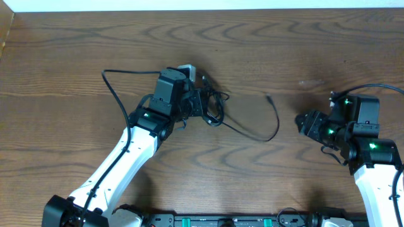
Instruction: Untangle cables
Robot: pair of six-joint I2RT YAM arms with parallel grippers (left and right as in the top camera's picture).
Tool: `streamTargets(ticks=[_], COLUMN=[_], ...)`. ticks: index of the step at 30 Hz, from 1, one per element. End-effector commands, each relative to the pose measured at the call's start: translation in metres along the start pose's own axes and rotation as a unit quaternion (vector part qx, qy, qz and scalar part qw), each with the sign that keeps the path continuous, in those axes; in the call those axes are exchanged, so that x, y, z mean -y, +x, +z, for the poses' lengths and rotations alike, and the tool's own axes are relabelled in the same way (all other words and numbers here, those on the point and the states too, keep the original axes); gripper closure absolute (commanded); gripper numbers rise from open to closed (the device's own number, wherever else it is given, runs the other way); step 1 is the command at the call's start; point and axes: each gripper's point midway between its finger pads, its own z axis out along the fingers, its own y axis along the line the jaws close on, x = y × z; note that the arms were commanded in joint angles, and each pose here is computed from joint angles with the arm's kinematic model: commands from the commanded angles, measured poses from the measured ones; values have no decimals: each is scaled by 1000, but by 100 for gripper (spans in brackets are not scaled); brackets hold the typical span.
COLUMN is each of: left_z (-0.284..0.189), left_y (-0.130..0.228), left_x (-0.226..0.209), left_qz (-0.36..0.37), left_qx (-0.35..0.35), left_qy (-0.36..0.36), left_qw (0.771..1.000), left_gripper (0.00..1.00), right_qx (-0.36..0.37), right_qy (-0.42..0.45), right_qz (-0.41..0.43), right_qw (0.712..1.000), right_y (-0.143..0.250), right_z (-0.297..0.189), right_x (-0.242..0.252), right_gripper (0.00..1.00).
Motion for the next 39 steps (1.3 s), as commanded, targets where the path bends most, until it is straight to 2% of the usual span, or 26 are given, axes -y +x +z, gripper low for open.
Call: streamTargets(ticks=[1, 4, 8, 13, 17, 21, 27, 30, 33, 36, 37, 39], left_z=[-9, -10, -12, -20, -24, -25, -30, -32, -42, -50, -52, -60], left_y=[-5, -7, -5, -6, -3, -3, -4, -7, -4, -2, -1, -2], left_x=[34, 39, 48, 73, 81, 84, 93, 98, 117, 134, 137, 148], left_qz=[79, 83, 87, 105, 105, 107, 111, 88, 97, 93, 95, 100], left_qx=[4, 9, 2, 3, -6, -6, -5, -6, -13, -21, -21, -22], left_qy=[89, 101, 127, 196, 221, 228, 253, 263, 312, 346, 355, 382], left_qw=[993, 991, 988, 975, 970, 968, 961, 961, 945, 933, 930, 919], left_gripper=[92, 92, 93, 93, 92, 92, 92, 92, 92, 92, 92, 92], right_qx=[-23, -52, -73, -91, -104, -102, -116, -119, -116, -119, -116, -105], right_qy=[-20, -100, -174, -184, -204, -219, -210, -208, -183, -179, -172, -147], right_qz=[-3, -23, -37, -41, -44, -55, -37, -45, -25, -12, -12, -8], right_qw=[1000, 993, 981, 978, 972, 969, 970, 970, 976, 977, 978, 983], right_y=[10, 20, 28, 38, 48, 51, 57, 57, 53, 51, 50, 47], right_z=[0, -4, -11, -10, -10, -5, 19, 37, 56, 69, 73, 81], right_x=[-6, -34, -60, -73, -95, -115, -133, -140, -136, -135, -133, -125], right_gripper=[33, 42, 43, 44, 51, 53, 55, 53, 51, 67, 79, 94])
